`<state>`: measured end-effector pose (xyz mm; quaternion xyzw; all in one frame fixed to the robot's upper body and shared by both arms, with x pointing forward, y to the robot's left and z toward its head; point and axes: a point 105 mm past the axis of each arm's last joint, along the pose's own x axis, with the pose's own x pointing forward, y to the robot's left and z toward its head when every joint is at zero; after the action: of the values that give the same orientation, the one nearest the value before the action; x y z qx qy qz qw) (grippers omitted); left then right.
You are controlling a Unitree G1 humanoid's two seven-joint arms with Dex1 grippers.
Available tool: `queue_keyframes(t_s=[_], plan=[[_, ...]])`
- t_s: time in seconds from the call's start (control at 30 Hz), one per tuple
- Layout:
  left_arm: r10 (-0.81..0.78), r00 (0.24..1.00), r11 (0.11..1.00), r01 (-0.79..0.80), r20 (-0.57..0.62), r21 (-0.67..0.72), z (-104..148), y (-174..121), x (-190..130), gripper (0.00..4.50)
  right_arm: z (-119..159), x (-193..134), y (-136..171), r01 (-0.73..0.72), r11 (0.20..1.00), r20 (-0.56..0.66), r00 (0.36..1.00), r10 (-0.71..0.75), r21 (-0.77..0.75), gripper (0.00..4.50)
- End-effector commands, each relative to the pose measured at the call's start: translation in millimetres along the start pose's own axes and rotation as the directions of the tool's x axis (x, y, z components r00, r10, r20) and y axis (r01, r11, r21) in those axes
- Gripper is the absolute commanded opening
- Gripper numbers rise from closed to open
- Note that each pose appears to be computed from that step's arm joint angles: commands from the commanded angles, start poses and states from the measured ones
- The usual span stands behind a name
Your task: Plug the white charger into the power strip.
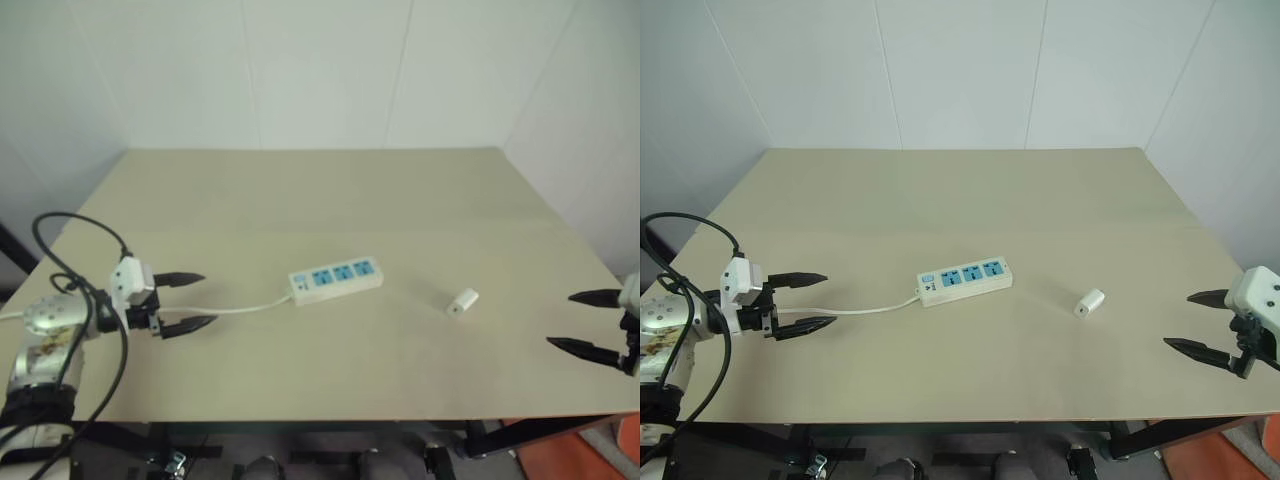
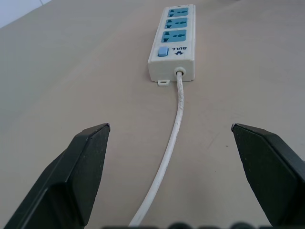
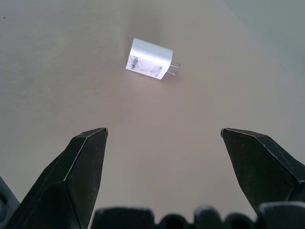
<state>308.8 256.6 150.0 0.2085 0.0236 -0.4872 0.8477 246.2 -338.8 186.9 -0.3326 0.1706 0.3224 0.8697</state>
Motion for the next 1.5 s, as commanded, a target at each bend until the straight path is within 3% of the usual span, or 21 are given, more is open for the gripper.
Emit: queue_keyframes(t_s=[0.03, 0.43, 0.63, 0.93, 1.23, 1.37, 1.5], plan=[[0.011, 1.0, 0.999, -0.012, 0.017, 0.04, 9, 5, -2, 4.48, 10, -6, -5, 0.027, 0.998, 0.028, 0.999, -0.026, -0.048, 4.5], [0.017, 1.0, 0.999, -0.017, 0.022, 0.043, 9, 9, 1, 4.48, 7, -8, -4, 0.033, 0.997, 0.02, 0.999, -0.031, -0.072, 4.5], [-0.019, 0.999, 1.0, 0.018, 0.035, 0.026, 3, 7, 15, 4.48, 18, -3, 0, 0.017, 0.998, 0.066, 0.998, -0.013, -0.063, 4.5], [-0.069, 0.975, 0.997, 0.06, 0.211, 0.046, 21, 17, 81, 4.48, 62, 23, 33, -0.088, 0.994, 0.197, 0.975, 0.101, -0.069, 4.5], [-0.168, 0.959, 0.986, 0.163, 0.227, 0.041, 25, 11, 120, 4.48, 114, 69, 84, -0.152, 0.985, 0.357, 0.918, 0.172, -0.081, 4.5], [-0.171, 0.947, 0.984, 0.178, 0.273, -0.001, 31, 10, 132, 4.48, 124, 76, 94, -0.157, 0.984, 0.373, 0.911, 0.178, -0.086, 4.5], [-0.197, 0.954, 0.98, 0.197, 0.224, 0.022, 28, 4, 145, 4.48, 132, 77, 99, -0.152, 0.984, 0.385, 0.906, 0.175, -0.091, 4.5]])
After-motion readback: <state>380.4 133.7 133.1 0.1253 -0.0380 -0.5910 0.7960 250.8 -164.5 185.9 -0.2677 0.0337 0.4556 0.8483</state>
